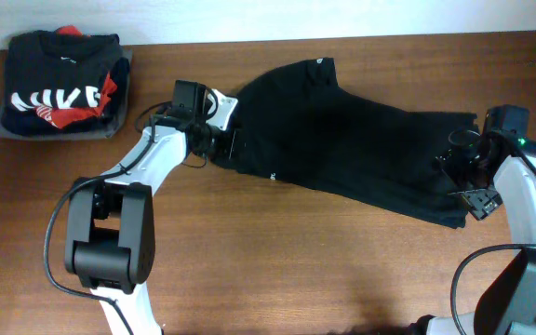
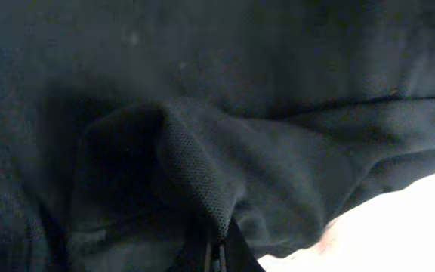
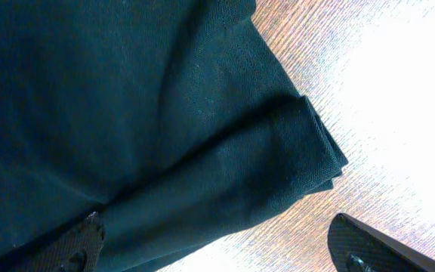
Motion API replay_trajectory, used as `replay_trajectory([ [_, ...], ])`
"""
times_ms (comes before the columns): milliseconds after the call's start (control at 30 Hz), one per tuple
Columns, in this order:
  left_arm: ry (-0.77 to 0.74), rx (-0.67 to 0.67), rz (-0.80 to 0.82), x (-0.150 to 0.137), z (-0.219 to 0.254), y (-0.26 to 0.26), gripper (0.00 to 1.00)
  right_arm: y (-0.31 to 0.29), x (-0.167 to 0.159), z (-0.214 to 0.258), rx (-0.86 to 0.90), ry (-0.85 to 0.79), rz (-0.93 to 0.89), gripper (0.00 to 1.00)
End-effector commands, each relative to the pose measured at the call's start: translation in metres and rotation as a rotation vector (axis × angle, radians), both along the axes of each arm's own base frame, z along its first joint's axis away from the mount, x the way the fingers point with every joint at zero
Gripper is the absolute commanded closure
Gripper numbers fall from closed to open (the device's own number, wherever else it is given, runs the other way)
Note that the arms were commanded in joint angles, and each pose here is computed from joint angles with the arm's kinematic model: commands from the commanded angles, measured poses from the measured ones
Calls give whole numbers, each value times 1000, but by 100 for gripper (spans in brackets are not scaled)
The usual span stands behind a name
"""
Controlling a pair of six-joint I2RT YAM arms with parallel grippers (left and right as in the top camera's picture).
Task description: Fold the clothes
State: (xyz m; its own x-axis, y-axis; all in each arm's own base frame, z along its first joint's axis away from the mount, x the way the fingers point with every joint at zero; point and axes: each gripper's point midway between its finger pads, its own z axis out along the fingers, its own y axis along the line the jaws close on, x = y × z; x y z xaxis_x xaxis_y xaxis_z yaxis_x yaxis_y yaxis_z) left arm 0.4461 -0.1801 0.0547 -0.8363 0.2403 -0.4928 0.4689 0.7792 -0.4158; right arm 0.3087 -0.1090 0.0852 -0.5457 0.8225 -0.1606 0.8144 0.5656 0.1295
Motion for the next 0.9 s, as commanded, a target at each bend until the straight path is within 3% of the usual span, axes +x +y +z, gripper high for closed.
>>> replay_trajectory([
  [0, -23, -81, 19, 17, 26, -12, 99, -2, 5, 9, -5, -29, -3, 1],
  [333, -186, -84, 68, 57, 57, -12, 99, 2, 7, 10, 17, -40, 3, 1],
  [633, -170, 23, 129, 67, 21, 1, 98, 6, 8, 10, 38, -47, 7, 1],
  [667, -166, 26, 131, 68, 16, 1, 91, 7, 8, 10, 43, -49, 9, 1],
  [767, -161, 62, 153, 72, -1, 7, 51, 12, 8, 10, 69, -53, 15, 1],
  [867, -162, 86, 170, 74, -4, 12, 20, 18, 8, 10, 101, -56, 29, 1],
])
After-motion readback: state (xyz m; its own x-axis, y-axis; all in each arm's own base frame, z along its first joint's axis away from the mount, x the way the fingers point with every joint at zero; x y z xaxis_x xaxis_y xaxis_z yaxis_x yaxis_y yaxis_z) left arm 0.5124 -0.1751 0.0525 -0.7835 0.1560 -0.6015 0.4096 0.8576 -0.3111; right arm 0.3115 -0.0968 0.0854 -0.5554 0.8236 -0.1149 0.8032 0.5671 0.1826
